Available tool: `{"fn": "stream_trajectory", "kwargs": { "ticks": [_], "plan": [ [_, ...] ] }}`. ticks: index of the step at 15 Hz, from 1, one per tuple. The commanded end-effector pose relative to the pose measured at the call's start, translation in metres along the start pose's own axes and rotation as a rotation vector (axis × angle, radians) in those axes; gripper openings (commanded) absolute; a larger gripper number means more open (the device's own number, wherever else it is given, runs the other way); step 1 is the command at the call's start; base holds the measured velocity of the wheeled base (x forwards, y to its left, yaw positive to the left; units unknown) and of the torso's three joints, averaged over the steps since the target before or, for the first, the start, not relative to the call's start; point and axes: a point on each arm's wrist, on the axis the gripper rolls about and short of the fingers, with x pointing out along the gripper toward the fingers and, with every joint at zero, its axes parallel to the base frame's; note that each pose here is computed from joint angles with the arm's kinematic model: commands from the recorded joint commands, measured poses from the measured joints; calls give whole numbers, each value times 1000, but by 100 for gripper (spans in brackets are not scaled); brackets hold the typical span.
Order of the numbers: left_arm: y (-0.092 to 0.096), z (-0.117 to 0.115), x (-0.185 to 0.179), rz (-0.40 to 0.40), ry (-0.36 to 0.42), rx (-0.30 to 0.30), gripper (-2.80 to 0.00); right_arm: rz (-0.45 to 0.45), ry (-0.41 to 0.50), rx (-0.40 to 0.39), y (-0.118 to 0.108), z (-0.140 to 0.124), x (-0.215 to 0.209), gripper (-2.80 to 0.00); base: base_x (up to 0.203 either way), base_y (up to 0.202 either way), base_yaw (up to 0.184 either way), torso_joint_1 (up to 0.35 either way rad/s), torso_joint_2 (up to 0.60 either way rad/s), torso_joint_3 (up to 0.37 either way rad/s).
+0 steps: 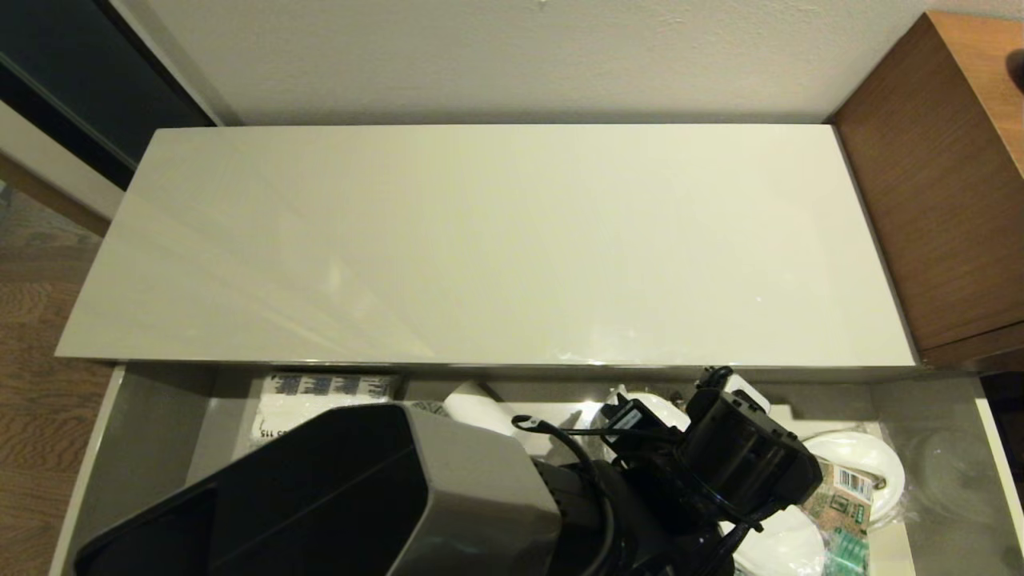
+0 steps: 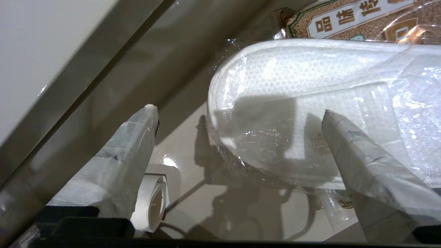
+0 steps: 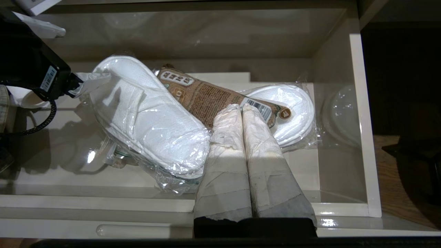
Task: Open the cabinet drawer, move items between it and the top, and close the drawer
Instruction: Take out the disposable slippers from the drawer
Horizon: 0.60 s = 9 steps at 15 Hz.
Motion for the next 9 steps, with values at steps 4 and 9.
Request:
{"fn": "stream_trajectory", "kwargs": {
  "ticks": [4, 9],
  "plan": [
    [15, -27, 16, 64, 94, -30, 0, 1, -20, 0, 0, -1, -2, -280, 0, 0, 0, 0, 0, 0],
    [6, -37, 21, 57, 129, 14, 0, 1, -20, 0, 0, -1, -2, -280, 0, 0, 0, 0, 0, 0]
  ]
}}
